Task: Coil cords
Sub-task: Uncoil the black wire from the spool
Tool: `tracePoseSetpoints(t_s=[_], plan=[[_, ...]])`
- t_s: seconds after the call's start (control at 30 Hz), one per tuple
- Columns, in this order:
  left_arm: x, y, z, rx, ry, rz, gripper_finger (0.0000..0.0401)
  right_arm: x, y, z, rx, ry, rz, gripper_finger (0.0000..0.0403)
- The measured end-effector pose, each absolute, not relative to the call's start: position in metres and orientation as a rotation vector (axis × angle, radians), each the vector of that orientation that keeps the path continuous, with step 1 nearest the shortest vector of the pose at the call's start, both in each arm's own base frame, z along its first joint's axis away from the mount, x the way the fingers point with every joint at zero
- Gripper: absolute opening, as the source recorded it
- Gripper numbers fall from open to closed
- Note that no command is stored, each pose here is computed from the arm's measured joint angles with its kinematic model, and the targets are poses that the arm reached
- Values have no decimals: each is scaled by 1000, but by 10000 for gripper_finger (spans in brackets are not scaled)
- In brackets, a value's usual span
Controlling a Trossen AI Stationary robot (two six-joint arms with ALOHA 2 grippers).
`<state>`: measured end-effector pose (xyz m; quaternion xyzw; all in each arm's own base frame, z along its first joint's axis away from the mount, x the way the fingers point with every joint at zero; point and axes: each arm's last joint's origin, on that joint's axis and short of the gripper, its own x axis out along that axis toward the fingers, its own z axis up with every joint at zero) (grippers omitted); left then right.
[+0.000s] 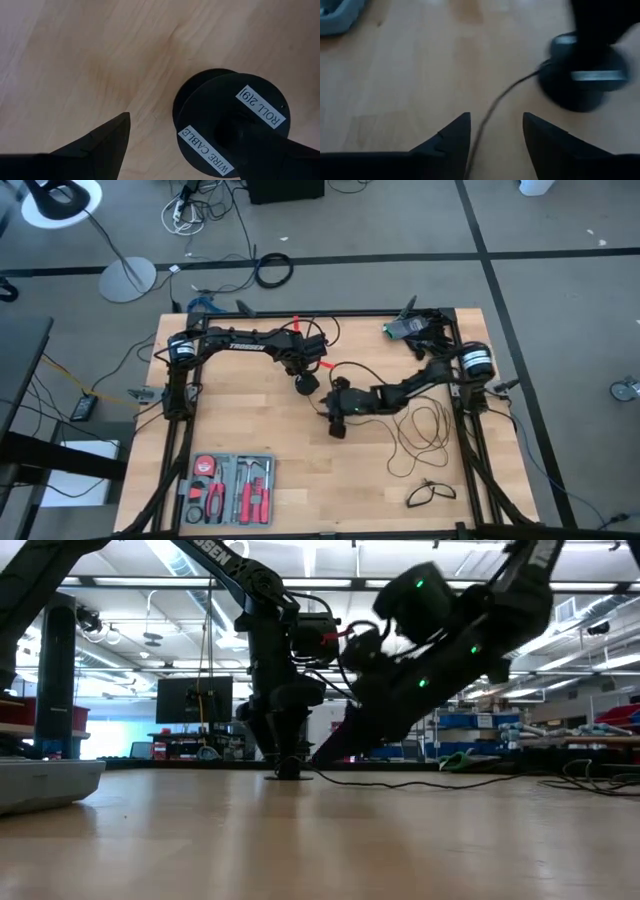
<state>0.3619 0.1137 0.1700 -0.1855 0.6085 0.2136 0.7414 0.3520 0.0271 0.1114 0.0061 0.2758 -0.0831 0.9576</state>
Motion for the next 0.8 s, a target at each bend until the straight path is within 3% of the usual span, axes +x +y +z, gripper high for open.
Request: tracePoseSetpoints(t_s=[0.2,0.4,0.8], plan=[[363,114,170,-406,1327,468,310,367,29,94,43,611,-123,168],[362,114,170,-408,1330,469,310,355,36,105,44,767,-115,18],[360,113,170,-411,1348,472,310,259,93,159,186,1339,-58,2]])
